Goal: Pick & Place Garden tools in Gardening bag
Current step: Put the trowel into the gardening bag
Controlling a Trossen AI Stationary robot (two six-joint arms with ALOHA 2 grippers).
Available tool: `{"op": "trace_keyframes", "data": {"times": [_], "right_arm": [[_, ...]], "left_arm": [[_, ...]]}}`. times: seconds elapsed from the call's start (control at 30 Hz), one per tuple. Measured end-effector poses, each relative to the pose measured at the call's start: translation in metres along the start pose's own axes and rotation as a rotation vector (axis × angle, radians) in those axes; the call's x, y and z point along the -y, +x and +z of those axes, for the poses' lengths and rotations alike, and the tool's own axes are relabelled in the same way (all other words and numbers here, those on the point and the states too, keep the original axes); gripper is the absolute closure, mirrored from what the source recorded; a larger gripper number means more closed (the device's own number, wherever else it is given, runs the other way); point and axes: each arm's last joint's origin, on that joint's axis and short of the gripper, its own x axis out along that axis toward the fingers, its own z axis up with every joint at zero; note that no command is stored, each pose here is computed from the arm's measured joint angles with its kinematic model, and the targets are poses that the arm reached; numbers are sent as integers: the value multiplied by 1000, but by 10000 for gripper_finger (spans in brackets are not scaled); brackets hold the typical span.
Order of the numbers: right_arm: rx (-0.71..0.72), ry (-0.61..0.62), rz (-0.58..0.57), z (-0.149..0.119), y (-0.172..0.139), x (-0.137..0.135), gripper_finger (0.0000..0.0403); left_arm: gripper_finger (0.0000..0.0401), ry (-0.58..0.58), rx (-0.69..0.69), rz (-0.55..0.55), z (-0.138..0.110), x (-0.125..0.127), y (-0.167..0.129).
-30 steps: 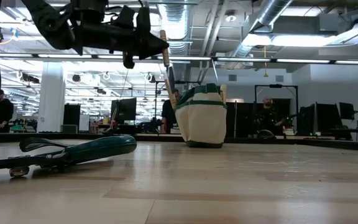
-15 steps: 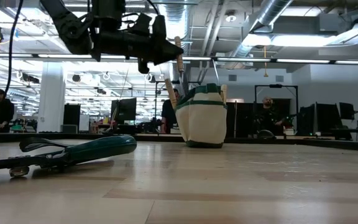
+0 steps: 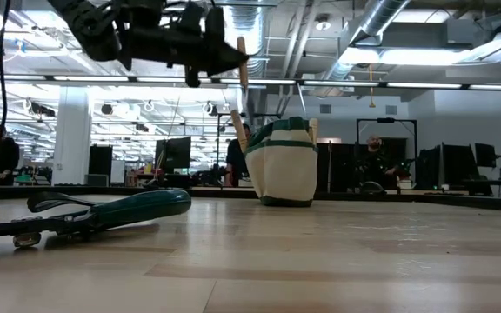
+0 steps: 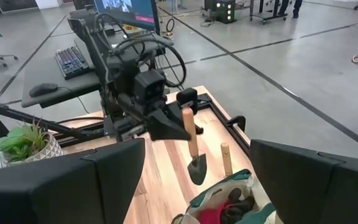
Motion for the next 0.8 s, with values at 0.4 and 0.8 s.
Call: {"op": "trace_keyframes", "data": {"times": [0.4, 0.8], "right_arm": [[-9, -2, 32, -1, 0, -6, 122], [-10, -1, 32, -1, 0, -6, 122]], "left_arm": [[396, -54, -27, 23, -28, -4, -1], [396, -71, -11, 22, -36, -4, 3]]}}
